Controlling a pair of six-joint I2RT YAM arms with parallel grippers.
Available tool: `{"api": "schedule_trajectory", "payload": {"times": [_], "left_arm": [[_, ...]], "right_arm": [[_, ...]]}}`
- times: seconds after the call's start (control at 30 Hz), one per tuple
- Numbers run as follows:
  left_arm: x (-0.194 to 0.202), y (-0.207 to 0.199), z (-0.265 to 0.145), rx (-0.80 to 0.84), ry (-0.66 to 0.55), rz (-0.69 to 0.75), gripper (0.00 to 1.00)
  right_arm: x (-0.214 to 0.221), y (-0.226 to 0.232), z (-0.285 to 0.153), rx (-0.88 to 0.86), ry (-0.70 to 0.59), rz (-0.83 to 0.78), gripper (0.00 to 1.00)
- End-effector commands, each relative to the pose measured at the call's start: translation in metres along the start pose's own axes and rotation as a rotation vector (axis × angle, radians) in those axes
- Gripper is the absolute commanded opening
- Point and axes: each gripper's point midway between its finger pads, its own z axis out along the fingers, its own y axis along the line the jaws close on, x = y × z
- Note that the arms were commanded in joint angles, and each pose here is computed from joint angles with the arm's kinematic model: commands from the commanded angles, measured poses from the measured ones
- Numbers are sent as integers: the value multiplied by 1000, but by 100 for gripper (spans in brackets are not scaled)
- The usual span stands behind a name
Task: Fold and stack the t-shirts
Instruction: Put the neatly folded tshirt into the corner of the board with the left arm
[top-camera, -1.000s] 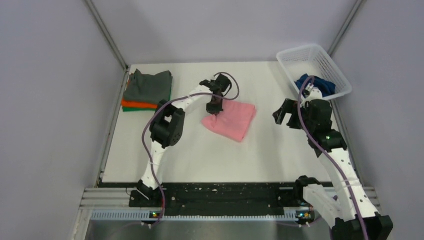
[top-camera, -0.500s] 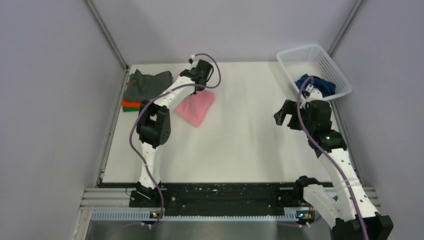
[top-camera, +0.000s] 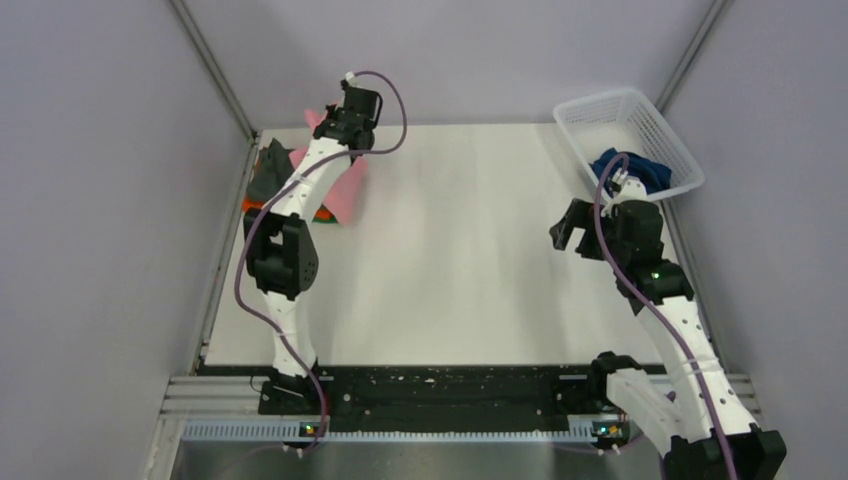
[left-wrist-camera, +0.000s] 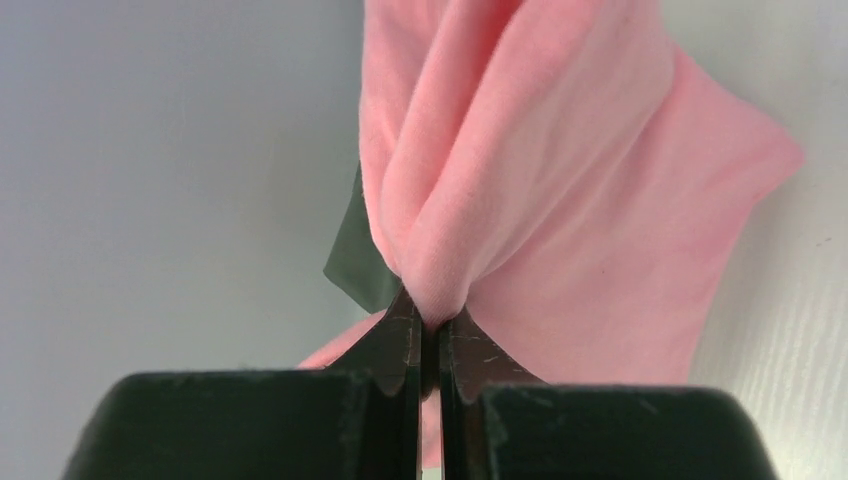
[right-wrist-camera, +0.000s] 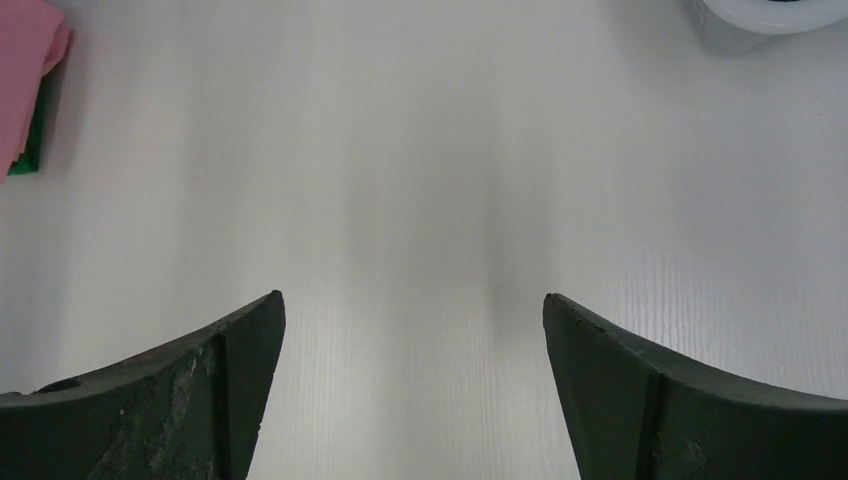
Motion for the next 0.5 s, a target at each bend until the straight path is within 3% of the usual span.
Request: {"api": "schedule_trajectory", "payload": {"times": [0.0,0.23,0.47], "left_arm": [[-55,53,-42,56,-154,-159,0],[-63,71,-48,124,-175,-264,0],[-40,69,-23,202,-103,-280,0]], "right_arm": [[-8,-3,1,16,-33,-11,99],[-9,-5,1,22,-38,-10,99],[-8,-7,2,37,-35,-10,99]]}}
